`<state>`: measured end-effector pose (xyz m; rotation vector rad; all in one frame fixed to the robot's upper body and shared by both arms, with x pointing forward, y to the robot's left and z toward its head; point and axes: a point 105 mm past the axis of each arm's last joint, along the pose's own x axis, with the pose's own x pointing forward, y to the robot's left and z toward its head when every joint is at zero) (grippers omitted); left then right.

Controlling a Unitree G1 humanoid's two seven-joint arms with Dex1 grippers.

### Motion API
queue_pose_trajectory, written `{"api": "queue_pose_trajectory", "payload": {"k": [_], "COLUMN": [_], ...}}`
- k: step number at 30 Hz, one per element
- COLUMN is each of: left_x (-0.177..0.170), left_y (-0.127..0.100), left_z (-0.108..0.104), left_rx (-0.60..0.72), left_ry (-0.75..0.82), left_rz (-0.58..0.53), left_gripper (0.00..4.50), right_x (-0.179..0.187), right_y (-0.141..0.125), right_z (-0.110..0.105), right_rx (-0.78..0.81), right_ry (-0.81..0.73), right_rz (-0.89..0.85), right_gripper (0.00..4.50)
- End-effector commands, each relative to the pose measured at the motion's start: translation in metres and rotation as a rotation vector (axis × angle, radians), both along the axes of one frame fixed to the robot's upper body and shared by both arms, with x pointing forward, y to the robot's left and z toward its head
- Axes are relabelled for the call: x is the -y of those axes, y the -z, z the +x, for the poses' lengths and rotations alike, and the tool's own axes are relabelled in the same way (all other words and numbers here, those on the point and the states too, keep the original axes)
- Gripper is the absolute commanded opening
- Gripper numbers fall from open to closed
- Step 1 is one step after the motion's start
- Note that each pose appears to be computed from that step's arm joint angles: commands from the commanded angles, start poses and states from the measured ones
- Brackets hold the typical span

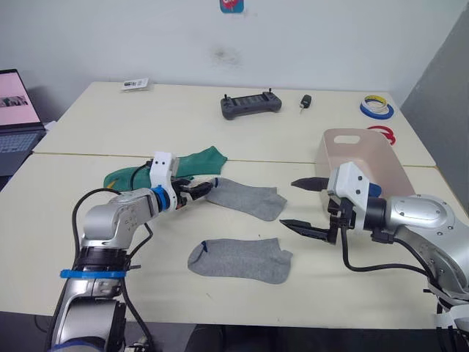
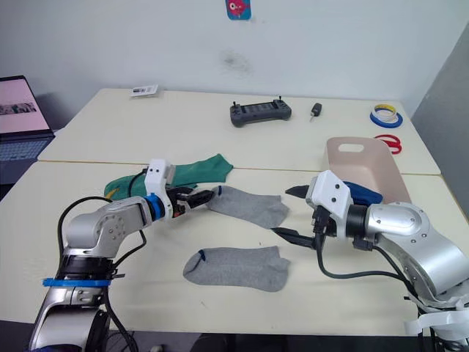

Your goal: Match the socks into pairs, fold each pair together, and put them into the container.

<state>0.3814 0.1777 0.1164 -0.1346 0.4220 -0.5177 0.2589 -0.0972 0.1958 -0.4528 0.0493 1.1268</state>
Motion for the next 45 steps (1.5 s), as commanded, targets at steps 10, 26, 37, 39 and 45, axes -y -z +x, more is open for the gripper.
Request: {"api": "queue_pose_trajectory", "payload": {"k": [10, 26, 37, 39, 45], "left_x": [0.007, 0.001, -0.002, -0.004, -0.009], "left_y": [-0.005, -0.004, -0.002, -0.005, -0.055], "left_z": [0.003, -0.010, -0.016, -0.017, -0.041], "left_rx": [0.029, 0.042, 0.040, 0.053, 0.230], "left_ry": [0.085, 0.060, 0.043, 0.039, 0.101], "left_rz": [0.013, -0.006, -0.017, -0.026, -0.135], "left_gripper": [0.65, 0.00, 0.00, 0.00, 0.00], "right_x": [-0.007, -0.022, -0.031, -0.034, -0.040], "right_y": [0.019, 0.075, 0.082, 0.074, 0.037], "right_z": [0.027, 0.091, 0.084, 0.083, 0.057], "right_rx": [-0.033, -0.259, -0.290, -0.261, -0.201], "right_ry": [0.213, 0.554, 0.498, 0.470, 0.310], "right_rz": [0.062, 0.189, 0.175, 0.192, 0.279], "right_gripper": [4.50, 4.11, 0.39, 0.02, 0.02]}}
